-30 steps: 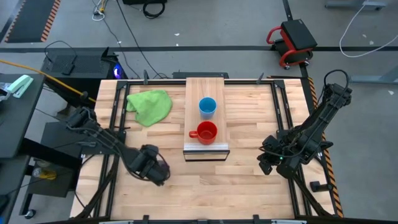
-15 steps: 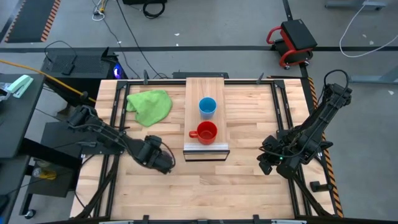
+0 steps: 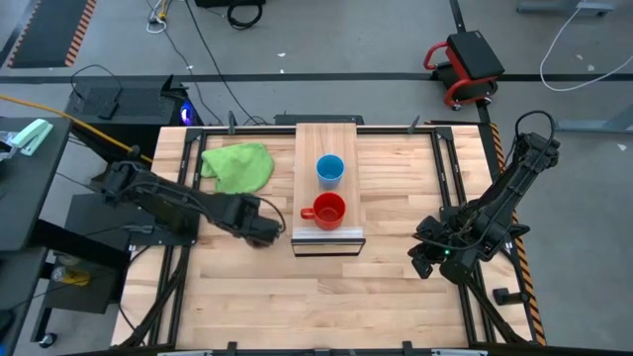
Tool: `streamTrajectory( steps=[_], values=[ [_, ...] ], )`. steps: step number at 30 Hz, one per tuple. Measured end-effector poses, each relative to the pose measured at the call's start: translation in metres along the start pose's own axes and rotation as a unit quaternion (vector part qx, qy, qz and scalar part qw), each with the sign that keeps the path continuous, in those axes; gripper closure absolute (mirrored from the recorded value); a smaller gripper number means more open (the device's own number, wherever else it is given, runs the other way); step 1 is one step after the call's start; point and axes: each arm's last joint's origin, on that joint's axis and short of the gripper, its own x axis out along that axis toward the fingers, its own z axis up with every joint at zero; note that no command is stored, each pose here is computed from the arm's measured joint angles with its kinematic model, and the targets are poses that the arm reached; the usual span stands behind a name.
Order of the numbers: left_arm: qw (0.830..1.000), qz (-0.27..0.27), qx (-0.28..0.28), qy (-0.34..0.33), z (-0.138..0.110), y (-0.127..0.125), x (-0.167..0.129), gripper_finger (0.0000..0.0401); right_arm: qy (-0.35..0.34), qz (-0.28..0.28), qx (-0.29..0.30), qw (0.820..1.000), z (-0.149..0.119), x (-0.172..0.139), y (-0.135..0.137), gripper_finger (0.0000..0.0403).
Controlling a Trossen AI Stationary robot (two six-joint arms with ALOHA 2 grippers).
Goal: Stack small to large cups/mugs on shelf
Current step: Put the purple mug on the shelf
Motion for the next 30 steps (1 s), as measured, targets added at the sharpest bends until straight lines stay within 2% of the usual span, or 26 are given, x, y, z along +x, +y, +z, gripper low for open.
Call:
streamTrajectory(
  steps=[15, 20, 25, 30],
  values=[
    [0.998, -0.049, -0.024, -0.021, 0.071, 0.048, -0.019, 0.0385, 0.000, -0.001, -0.009, 1.000, 0.000, 0.000, 0.000, 0.0353],
    [0.998, -0.056, -0.021, -0.037, 0.096, 0.066, -0.025, 0.0385, -0.006, -0.009, 0.016, 1.000, 0.005, 0.002, -0.001, 0.0353],
    [0.994, -0.073, -0.007, -0.075, 0.124, 0.079, -0.045, 0.0385, -0.018, -0.020, 0.044, 0.999, 0.016, 0.007, -0.001, 0.0353],
    [0.989, -0.085, -0.017, -0.120, 0.148, 0.097, -0.071, 0.0385, -0.029, -0.031, 0.066, 0.997, 0.025, 0.011, -0.002, 0.0353]
  ],
)
